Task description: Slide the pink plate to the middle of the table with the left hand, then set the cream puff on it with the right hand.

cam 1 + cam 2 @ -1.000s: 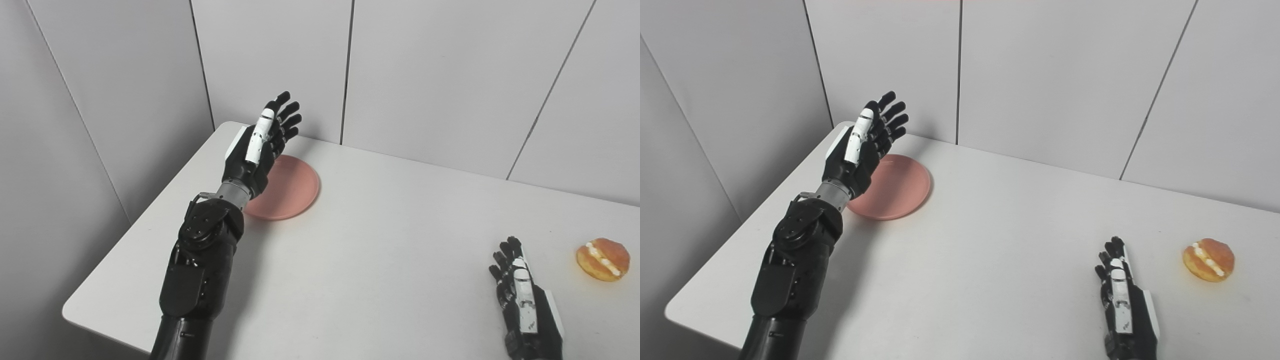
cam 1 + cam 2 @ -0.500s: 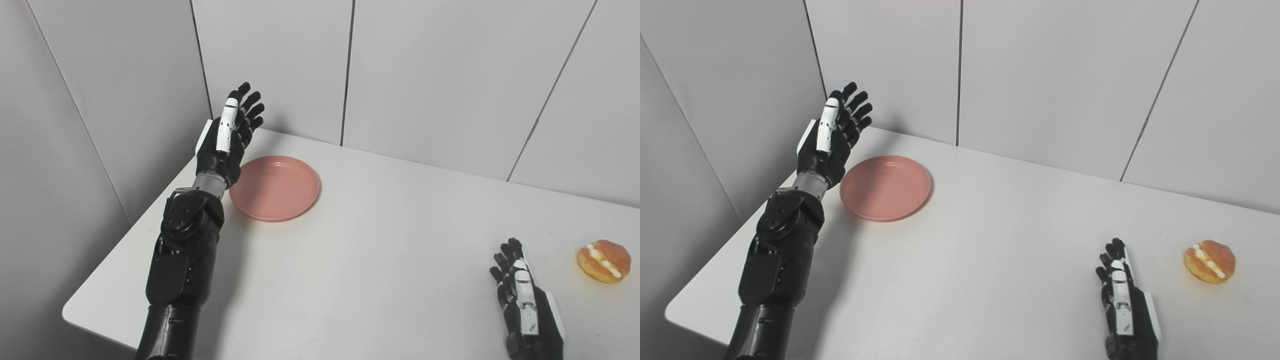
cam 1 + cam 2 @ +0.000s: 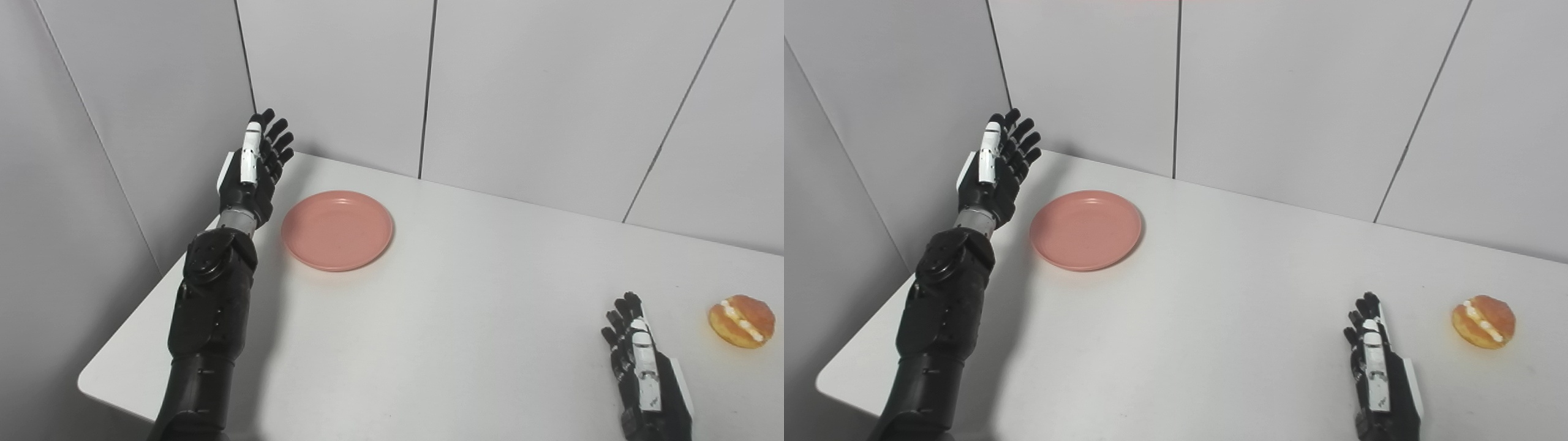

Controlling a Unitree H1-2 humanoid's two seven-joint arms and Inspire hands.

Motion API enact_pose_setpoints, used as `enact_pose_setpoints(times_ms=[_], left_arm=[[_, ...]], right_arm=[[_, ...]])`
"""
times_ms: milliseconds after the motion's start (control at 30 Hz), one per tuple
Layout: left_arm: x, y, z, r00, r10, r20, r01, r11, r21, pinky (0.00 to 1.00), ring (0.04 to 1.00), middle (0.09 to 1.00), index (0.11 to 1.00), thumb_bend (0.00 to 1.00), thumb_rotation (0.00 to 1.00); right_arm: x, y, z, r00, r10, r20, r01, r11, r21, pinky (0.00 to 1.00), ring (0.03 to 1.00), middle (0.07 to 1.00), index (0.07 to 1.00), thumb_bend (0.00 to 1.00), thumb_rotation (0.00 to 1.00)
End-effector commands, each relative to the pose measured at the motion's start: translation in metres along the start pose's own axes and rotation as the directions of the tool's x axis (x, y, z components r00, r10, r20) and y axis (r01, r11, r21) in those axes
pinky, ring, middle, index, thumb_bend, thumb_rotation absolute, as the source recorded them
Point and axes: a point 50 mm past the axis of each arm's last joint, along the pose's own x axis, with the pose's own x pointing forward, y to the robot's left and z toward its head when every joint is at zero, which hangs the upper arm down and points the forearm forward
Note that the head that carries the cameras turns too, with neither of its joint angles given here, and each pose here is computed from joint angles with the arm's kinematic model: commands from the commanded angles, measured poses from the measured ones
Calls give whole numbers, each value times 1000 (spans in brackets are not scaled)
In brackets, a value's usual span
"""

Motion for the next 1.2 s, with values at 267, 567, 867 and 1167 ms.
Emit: enact_pose_setpoints(times_ms=[267, 567, 867, 1167], left_arm=[[23, 13, 25, 997, 29, 70, -29, 1000, -4, 909, 910, 912, 892, 395, 1000], [26, 27, 7, 997, 65, 34, -64, 998, -6, 933, 929, 929, 919, 392, 1000], [29, 36, -3, 994, 106, 2, -106, 994, -3, 926, 910, 910, 900, 407, 1000], [35, 43, -16, 991, 131, -40, -133, 991, -30, 934, 922, 918, 914, 393, 1000]], right_arm=[[-25, -7, -34, 994, -34, -105, 36, 999, 17, 1000, 1000, 1000, 1000, 113, 1000], [-25, -9, -33, 994, -35, -103, 37, 999, 16, 1000, 1000, 1000, 1000, 118, 1000], [-26, -10, -33, 994, -34, -104, 35, 999, 10, 1000, 1000, 1000, 1000, 114, 1000], [-26, -10, -33, 994, -37, -104, 39, 999, 13, 1000, 1000, 1000, 1000, 113, 1000]])
